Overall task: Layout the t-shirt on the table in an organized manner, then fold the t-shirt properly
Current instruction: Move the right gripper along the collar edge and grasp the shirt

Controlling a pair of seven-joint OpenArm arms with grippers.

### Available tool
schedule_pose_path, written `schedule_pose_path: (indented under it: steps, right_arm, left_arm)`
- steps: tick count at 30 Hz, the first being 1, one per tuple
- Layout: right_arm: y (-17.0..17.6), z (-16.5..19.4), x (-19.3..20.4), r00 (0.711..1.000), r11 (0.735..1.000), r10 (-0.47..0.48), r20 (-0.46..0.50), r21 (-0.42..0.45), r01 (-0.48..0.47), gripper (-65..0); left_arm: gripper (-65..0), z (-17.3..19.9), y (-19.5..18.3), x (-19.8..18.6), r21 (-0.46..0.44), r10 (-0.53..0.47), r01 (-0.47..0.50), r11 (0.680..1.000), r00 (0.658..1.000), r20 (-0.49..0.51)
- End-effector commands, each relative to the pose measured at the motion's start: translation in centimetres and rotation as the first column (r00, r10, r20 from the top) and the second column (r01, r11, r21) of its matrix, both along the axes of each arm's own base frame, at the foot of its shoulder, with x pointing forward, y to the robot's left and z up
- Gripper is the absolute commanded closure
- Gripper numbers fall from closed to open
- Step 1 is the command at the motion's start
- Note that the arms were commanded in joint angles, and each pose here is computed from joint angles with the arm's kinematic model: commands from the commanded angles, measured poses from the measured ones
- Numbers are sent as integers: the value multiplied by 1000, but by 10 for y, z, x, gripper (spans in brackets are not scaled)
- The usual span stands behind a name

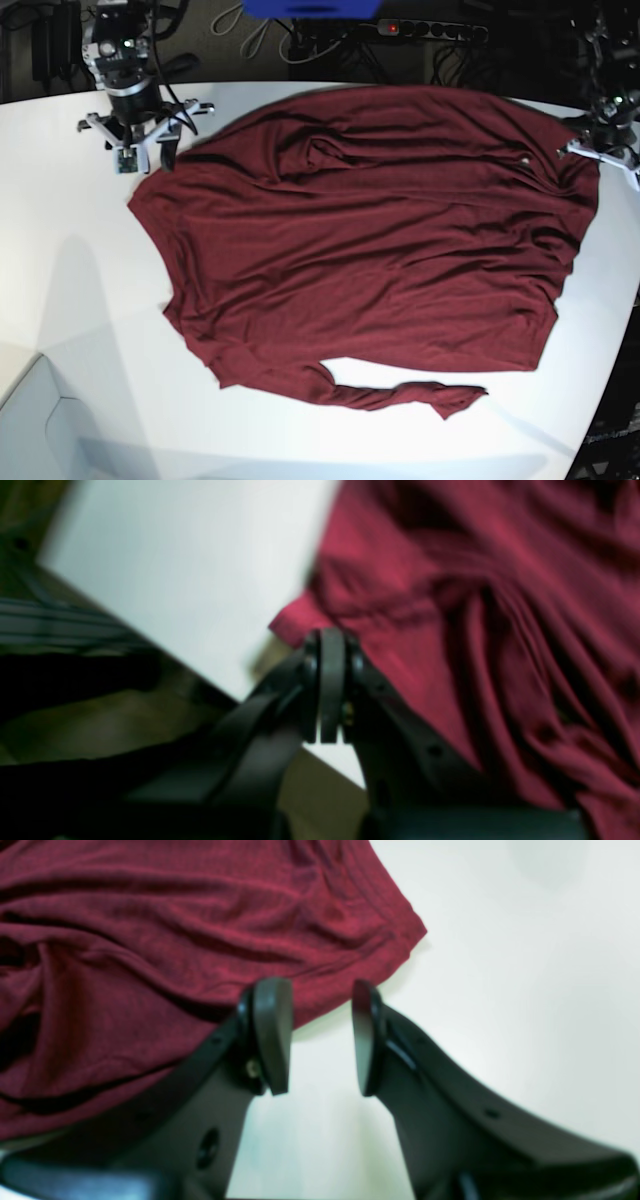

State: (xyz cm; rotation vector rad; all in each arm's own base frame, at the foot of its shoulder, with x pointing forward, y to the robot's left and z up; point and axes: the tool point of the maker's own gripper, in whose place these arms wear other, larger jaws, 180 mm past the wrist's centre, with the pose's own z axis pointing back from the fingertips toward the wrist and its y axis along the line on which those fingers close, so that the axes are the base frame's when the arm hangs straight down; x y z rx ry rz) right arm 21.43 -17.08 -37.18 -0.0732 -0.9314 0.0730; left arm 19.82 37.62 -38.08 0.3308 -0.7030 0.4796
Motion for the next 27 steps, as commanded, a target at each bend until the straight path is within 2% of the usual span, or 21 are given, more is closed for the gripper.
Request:
schedule_pose_path:
  steps: [1, 6, 16, 18, 22, 25, 27]
  right_arm:
    - [-1, 10, 5, 999, 1000, 2, 41, -5, -2, -194]
    - [-1, 9, 4, 999, 1000, 2, 39, -5, -2, -194]
    - [3, 6, 0, 1000, 1000, 15, 23, 2, -15, -194]
    - [14, 5, -1, 997, 997, 71, 18, 17, -71, -194]
    - [41, 1, -9, 978, 976, 210, 1, 62, -210, -198]
    - [51, 0, -13, 975, 971, 223, -1, 92, -222, -202]
    - [61, -2, -15, 969, 963, 248, -5, 106, -246, -233]
  left_arm:
    - [0, 9, 4, 3, 16, -2, 1, 1000, 1000, 18]
    - [0, 12, 4, 2, 6, 0, 0, 1000, 1000, 3]
    - [0, 39, 16, -7, 59, 15, -17, 998, 999, 43]
    - [0, 43, 17, -8, 67, 16, -19, 998, 999, 50]
    - [0, 46, 14, -11, 65, 10, -13, 998, 999, 40]
    - [0, 51, 12, -9, 67, 4, -7, 998, 999, 49]
    - [0, 51, 12, -8, 67, 3, -6, 998, 999, 50]
